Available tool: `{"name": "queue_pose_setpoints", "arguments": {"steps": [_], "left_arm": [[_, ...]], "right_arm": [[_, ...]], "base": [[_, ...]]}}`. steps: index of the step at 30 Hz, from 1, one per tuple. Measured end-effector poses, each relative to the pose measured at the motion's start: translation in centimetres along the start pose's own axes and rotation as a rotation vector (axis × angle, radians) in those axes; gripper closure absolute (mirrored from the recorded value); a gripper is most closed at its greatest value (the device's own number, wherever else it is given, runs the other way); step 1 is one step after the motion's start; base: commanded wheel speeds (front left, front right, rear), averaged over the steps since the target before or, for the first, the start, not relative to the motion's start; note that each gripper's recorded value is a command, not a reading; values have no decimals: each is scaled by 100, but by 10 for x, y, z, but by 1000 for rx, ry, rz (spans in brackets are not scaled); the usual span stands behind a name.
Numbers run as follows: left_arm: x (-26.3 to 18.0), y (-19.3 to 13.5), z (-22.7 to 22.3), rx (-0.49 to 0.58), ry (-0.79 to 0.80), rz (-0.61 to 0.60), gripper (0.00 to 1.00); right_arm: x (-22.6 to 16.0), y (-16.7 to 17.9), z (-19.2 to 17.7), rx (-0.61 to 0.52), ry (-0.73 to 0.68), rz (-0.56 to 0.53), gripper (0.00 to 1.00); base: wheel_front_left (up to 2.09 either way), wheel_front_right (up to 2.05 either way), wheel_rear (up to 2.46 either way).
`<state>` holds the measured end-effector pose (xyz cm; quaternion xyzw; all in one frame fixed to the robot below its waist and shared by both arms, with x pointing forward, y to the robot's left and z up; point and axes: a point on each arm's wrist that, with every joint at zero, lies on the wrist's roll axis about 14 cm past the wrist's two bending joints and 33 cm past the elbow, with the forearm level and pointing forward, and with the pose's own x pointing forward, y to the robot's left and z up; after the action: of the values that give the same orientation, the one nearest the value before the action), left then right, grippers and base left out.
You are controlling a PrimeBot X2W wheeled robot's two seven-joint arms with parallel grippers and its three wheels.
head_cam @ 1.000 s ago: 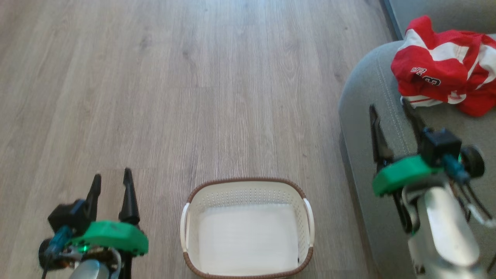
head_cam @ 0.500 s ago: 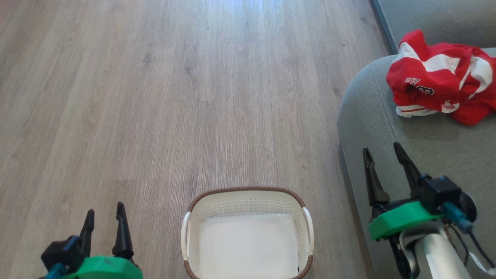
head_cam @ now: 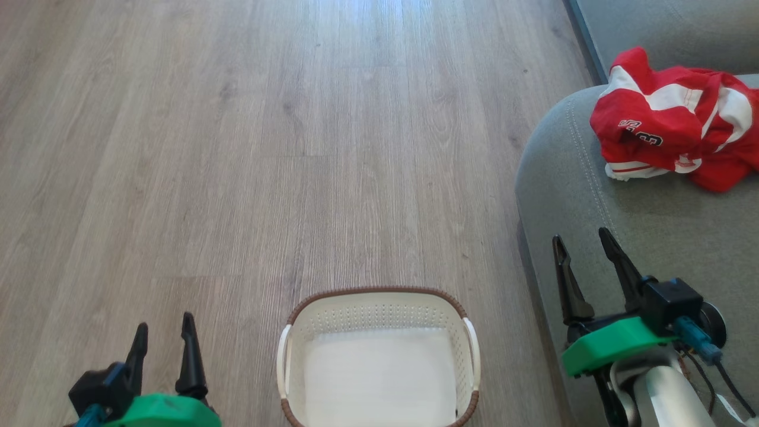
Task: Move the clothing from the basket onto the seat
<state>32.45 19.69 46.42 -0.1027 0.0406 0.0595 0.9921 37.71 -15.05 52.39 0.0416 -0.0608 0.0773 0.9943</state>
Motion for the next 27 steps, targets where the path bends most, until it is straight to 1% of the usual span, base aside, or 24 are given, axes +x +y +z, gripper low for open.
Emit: {"name": "queue_pose_setpoints", "arguments": {"steps": [7,8,10,15,27], "left_arm": [[0,1,-2,13,5,2,0],[-1,0,-2,12,5,-1,100],[-2,0,-10,14,29,-2,100],[-15,5,-38,1,119,26,100],[-15,6,-46,-124,171,43,100]], "right_arm": [[-1,-1,-1,8,1,-3,0],[-1,-1,-1,8,1,-4,100],[-3,-1,-9,11,29,-6,100],[-28,-4,-50,38,163,-28,100],[-31,-12,-54,173,182,-84,100]], "base": [[0,0,0],[0,0,0],[0,0,0],[0,0,0],[0,0,0]]}}
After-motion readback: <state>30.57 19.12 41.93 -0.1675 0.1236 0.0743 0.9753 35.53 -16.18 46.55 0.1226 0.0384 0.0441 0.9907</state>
